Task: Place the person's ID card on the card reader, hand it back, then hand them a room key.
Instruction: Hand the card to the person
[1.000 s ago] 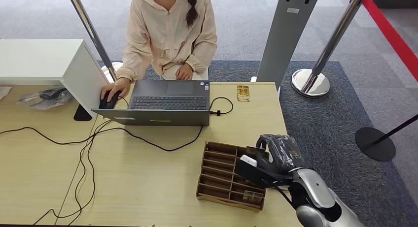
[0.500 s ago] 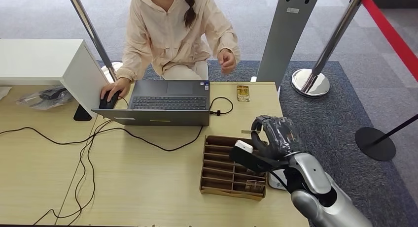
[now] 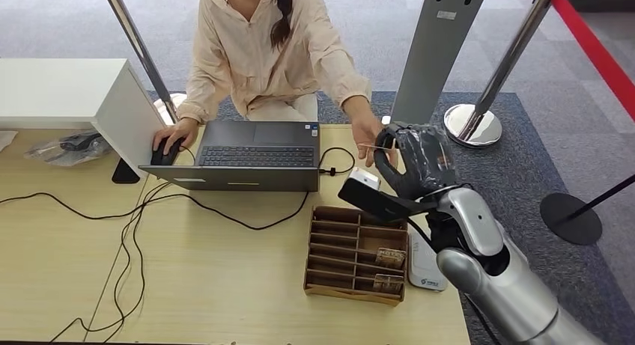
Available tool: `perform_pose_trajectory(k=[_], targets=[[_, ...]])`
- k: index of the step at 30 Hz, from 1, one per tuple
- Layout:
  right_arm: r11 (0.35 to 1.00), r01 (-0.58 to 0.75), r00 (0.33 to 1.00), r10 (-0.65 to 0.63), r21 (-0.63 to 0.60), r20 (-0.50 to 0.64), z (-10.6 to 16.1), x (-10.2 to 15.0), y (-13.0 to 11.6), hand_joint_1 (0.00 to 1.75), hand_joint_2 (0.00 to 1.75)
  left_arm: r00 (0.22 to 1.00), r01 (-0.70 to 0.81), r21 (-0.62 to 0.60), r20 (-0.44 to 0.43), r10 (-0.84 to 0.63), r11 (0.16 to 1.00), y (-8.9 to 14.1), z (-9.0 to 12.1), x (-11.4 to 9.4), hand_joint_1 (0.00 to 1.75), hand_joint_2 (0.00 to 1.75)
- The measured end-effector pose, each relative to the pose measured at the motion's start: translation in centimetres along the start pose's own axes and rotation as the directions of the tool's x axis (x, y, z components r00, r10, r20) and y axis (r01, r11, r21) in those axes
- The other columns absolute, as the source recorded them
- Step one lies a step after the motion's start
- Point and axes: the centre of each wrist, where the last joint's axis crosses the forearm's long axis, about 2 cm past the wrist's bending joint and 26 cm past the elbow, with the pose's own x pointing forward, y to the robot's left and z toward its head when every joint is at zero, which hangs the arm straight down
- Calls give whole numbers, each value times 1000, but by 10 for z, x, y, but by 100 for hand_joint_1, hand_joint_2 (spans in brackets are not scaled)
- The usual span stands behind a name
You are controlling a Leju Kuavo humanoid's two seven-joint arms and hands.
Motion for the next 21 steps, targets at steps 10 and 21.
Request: perform_pose_trajectory(k=[10,21], targets=[[998,8,1000,-6,-67,31,-26,11,-24,143,175,1000,13,-13,14,-13,1000,-3,0,3,0,0],[997,20,999,-16,-70,48,-35,22,-18,138,175,1000,15,-17,19,-14,1000,-6,1,6,0,0]])
